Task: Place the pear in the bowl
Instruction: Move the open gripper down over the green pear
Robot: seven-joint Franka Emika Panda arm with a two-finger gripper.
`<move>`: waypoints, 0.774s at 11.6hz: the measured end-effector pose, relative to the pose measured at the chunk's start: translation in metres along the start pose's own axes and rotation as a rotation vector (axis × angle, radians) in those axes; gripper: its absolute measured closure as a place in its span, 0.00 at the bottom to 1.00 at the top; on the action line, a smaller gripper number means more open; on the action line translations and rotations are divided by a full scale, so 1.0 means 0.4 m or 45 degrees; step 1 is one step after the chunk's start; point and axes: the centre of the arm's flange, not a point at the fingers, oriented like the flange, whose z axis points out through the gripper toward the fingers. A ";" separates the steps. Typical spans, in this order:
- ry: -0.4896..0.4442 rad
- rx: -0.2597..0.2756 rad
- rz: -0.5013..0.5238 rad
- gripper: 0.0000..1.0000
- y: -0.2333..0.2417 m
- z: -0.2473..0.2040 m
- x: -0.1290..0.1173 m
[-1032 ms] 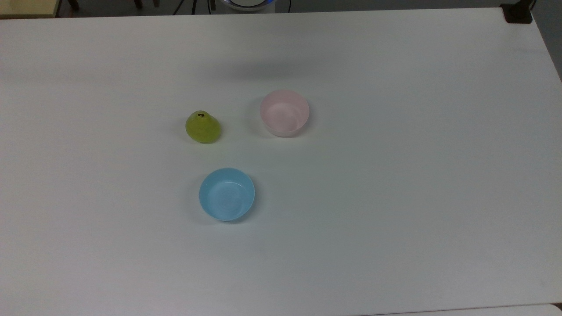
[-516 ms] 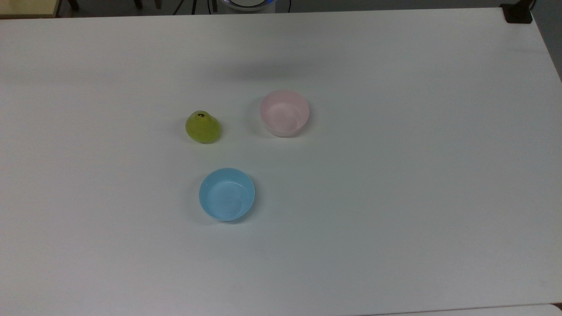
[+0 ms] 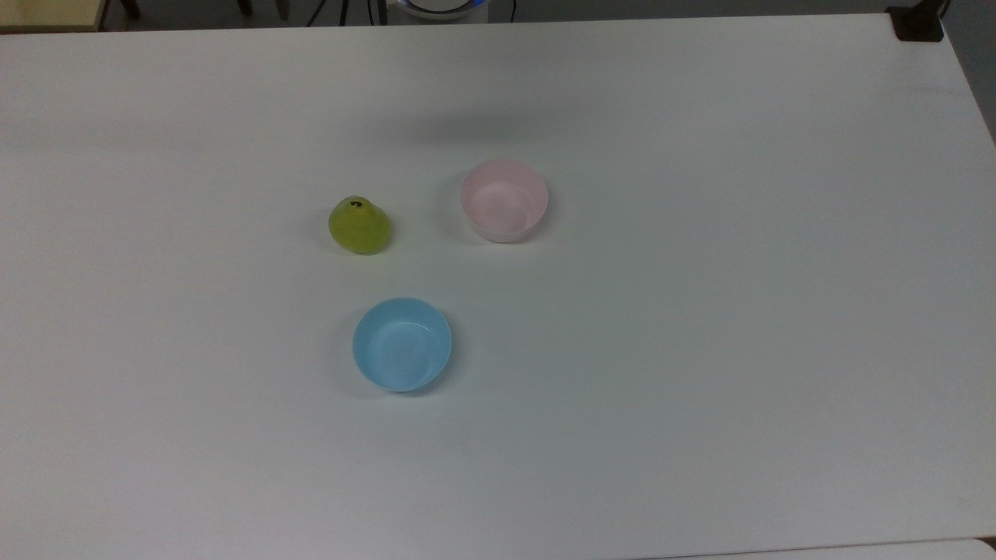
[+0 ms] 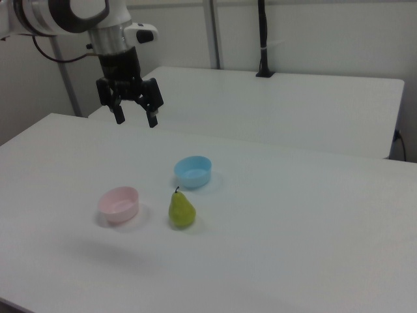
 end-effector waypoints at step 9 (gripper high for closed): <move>-0.124 0.003 -0.158 0.00 -0.017 0.335 0.157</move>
